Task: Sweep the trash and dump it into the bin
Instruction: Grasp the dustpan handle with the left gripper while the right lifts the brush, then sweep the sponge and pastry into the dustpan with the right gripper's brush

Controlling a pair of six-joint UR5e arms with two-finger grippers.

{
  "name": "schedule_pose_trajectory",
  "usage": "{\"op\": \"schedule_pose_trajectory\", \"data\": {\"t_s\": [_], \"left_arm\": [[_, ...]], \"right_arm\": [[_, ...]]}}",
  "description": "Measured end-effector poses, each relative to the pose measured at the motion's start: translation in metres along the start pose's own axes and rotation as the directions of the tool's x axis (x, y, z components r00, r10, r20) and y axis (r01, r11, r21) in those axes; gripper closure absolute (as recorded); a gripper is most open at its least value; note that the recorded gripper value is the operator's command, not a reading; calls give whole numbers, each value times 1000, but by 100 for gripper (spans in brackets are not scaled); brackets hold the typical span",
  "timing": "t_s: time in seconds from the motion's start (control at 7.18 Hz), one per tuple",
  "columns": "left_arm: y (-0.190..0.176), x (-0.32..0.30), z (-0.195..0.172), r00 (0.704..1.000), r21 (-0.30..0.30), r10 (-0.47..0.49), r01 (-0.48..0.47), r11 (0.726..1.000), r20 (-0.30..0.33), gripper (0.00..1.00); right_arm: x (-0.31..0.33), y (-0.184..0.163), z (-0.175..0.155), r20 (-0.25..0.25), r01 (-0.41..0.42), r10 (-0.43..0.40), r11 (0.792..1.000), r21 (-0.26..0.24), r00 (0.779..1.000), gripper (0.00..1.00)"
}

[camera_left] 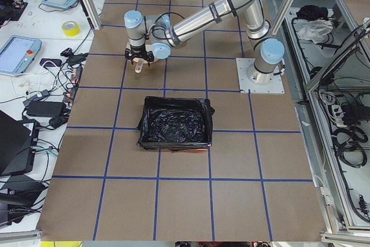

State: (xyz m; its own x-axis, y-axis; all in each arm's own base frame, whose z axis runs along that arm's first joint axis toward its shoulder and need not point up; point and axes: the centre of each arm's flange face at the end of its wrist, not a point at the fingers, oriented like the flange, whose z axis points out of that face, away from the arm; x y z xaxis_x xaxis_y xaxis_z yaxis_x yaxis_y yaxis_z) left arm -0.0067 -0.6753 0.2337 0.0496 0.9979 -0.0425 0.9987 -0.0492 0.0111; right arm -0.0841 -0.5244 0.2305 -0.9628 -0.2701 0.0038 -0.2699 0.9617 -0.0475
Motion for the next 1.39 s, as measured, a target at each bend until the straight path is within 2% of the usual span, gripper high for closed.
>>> {"op": "schedule_pose_trajectory", "data": {"t_s": [0.14,0.28,0.42,0.7,0.97,1.39], "left_arm": [[0,0,4,1000,3,-15,15,1000,-5,57],[0,0,5,1000,5,-22,22,1000,-7,76],[0,0,6,1000,6,-22,22,1000,-7,97],[0,0,6,1000,9,-19,19,1000,-6,100],[-1,0,5,1000,11,-17,17,1000,-4,100],[0,0,4,1000,9,-15,15,1000,-2,100]], "right_arm": [[1,-1,0,-1,-4,4,1000,2,1000,90],[1,-1,0,-4,-8,8,1000,5,1000,95],[2,-3,-2,-7,-23,23,1000,8,1000,95],[5,-15,-26,-18,-83,84,996,21,996,95],[-19,-30,-51,-3,-135,135,991,13,991,95],[-138,-68,-65,42,-223,224,975,-5,974,96]]}}
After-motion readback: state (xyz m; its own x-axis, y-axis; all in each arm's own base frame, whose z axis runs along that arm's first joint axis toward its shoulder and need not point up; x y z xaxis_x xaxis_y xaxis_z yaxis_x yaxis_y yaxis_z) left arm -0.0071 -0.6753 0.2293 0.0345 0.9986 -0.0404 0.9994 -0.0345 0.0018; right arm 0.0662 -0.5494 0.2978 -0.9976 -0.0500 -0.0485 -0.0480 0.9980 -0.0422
